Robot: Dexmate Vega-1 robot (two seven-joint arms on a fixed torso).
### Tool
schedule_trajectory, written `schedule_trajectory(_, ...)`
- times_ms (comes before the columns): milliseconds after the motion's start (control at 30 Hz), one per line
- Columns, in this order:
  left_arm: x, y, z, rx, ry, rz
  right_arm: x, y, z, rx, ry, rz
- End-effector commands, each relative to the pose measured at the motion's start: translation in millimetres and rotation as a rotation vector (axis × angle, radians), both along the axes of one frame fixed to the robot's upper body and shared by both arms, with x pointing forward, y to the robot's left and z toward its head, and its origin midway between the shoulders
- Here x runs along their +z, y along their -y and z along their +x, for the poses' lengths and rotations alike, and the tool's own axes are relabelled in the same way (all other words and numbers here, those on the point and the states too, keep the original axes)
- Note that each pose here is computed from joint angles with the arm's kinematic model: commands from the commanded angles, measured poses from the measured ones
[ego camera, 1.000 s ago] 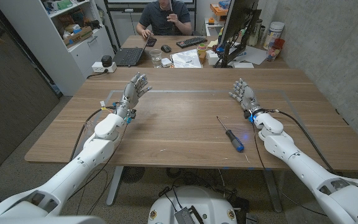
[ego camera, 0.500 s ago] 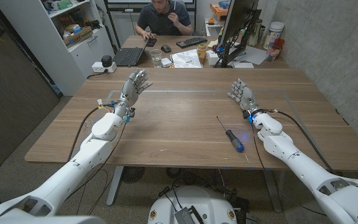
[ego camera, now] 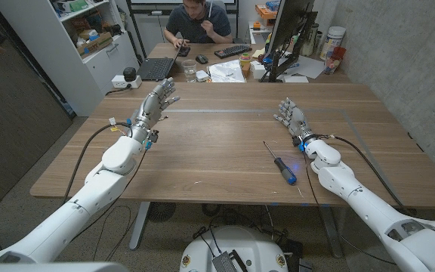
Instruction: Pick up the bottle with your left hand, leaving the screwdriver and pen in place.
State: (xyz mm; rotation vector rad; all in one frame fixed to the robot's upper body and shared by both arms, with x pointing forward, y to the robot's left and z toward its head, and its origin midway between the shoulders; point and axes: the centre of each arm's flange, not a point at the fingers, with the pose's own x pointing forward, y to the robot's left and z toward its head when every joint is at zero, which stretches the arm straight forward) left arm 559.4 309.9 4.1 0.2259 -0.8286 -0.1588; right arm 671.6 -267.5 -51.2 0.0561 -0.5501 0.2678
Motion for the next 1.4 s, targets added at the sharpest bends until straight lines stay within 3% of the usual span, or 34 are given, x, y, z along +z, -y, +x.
schedule_trajectory(33, -2.9, -25.0, -36.0, 0.192, 0.057, 0.060, -3.8, -8.0, -4.8, 0.003, 0.001, 0.008)
schedule_trajectory(433, -15.4, -57.3, -64.5, 0.372, 0.128, 0.059, 1.0, -23.3, -3.7, 0.005, 0.008, -0.014)
schedule_trajectory(700, -14.8, -58.7, -92.4, 0.437, 0.189, 0.103, 0.0, -31.5, -3.2, 0.012, 0.007, -0.023)
schedule_trajectory(867, -19.0, -56.9, -100.4, 0.506, 0.217, 0.151, -0.3, -32.5, -2.6, 0.009, 0.006, -0.023)
schedule_trajectory(1033, -28.4, -56.5, -108.0, 0.609, 0.213, 0.196, 0.2, -33.2, -2.2, 0.004, 0.005, -0.020)
schedule_trajectory(1400, -54.8, -70.1, -130.8, 0.744, 0.196, 0.248, 3.5, -38.7, 1.4, 0.007, 0.006, -0.030)
